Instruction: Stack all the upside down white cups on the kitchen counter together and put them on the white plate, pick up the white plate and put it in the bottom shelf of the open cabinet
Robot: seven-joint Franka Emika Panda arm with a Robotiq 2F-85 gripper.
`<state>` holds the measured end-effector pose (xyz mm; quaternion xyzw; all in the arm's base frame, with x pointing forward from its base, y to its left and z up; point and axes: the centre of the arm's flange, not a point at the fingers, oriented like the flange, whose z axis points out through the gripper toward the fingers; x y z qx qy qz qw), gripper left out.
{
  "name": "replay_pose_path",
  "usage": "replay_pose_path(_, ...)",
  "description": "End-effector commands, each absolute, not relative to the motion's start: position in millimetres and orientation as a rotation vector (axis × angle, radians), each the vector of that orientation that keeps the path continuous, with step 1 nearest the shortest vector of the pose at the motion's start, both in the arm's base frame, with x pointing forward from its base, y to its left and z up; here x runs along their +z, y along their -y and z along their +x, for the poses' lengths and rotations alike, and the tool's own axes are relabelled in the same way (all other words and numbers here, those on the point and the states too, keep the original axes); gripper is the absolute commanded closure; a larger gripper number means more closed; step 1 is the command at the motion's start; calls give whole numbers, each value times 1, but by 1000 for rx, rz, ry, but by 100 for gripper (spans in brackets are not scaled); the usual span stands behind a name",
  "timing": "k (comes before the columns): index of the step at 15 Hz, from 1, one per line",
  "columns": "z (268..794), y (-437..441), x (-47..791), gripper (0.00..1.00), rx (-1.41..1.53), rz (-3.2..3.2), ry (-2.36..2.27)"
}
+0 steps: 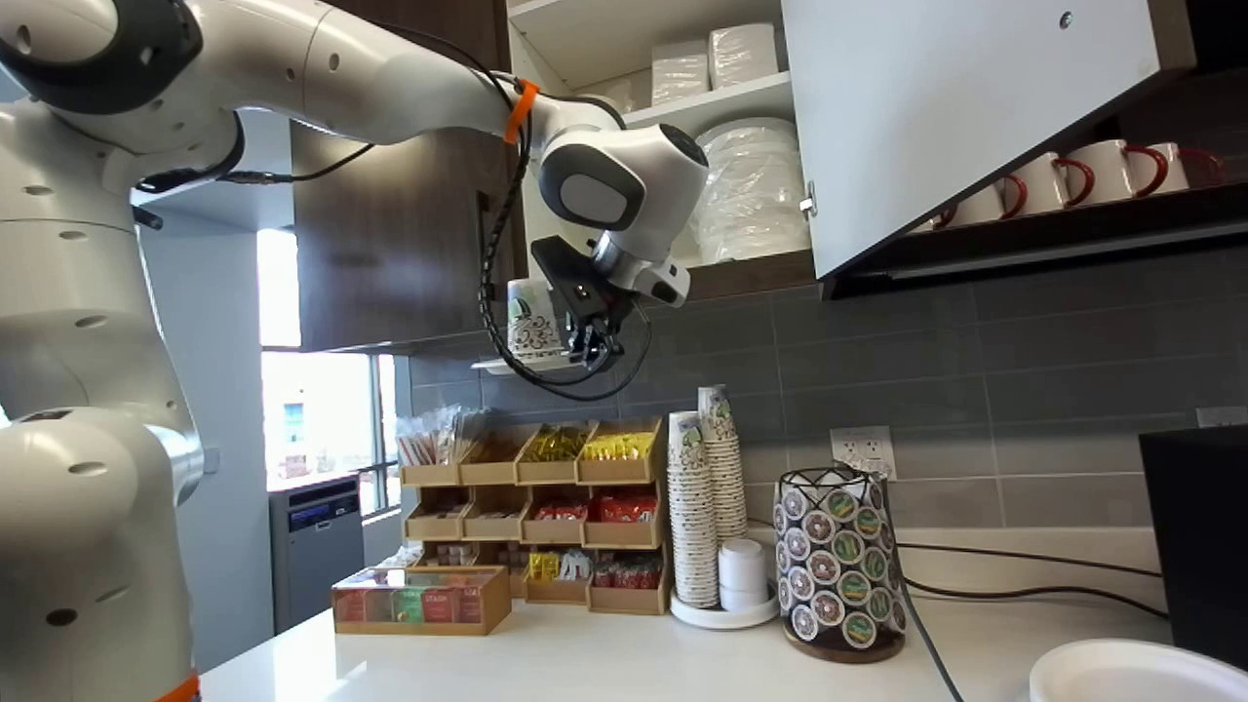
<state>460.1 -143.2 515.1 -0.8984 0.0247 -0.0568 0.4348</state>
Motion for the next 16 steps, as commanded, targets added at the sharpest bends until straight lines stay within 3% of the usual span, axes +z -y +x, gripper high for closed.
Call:
replay_pose_path(1,461,153,550,94,-174,-2281,-76)
replay_pose_path(10,470,150,624,94,-183,-2273,-138)
replay_pose_path(16,468,152,611,94,-225,-2283,-123)
